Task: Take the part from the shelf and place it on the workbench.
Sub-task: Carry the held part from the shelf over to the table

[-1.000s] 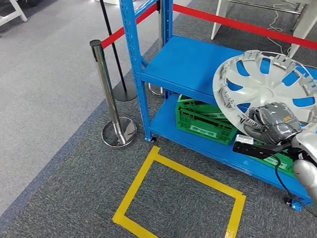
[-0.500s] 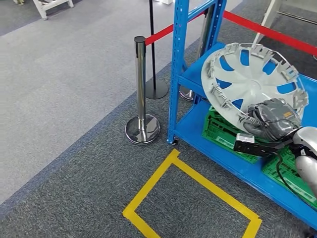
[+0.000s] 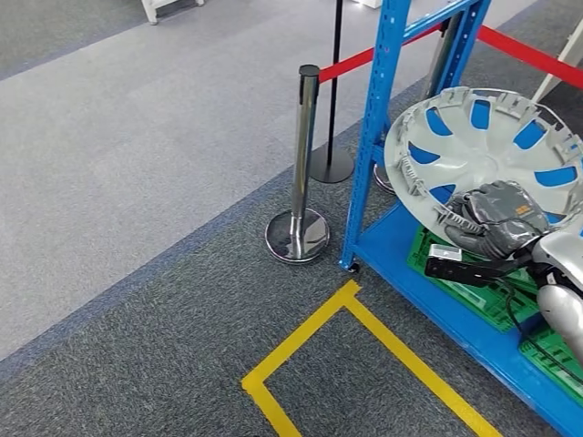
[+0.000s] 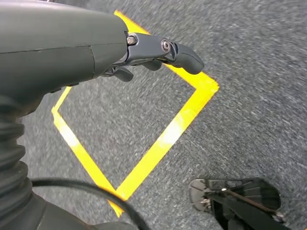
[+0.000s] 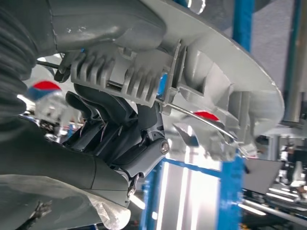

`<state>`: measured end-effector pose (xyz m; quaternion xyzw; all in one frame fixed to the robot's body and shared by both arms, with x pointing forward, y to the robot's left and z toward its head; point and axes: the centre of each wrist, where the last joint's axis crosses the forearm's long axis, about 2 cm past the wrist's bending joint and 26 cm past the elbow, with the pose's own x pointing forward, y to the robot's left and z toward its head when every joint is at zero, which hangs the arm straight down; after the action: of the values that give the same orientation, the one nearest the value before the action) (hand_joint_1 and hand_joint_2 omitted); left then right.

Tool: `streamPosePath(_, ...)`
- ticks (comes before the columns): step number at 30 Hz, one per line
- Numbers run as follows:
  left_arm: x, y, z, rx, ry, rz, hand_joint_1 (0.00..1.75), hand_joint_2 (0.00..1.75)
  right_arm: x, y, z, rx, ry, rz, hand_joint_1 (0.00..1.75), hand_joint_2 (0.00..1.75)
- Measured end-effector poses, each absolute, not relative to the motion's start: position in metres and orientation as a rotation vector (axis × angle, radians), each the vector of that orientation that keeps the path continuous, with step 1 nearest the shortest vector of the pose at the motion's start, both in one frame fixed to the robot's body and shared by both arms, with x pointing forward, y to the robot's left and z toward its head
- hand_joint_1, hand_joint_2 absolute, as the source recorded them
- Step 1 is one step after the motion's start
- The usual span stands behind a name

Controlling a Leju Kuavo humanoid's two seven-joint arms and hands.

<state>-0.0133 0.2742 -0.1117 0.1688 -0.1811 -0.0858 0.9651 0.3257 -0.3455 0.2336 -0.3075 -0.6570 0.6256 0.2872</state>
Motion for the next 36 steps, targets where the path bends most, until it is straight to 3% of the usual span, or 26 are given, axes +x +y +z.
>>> streamPosePath(36,-0.006,0.274,-0.112,0.343,-0.378,-0.158,0.00,1.75,0.329,-0.347,0.228,-0.795,-1.721,1.678,1.75,1.75)
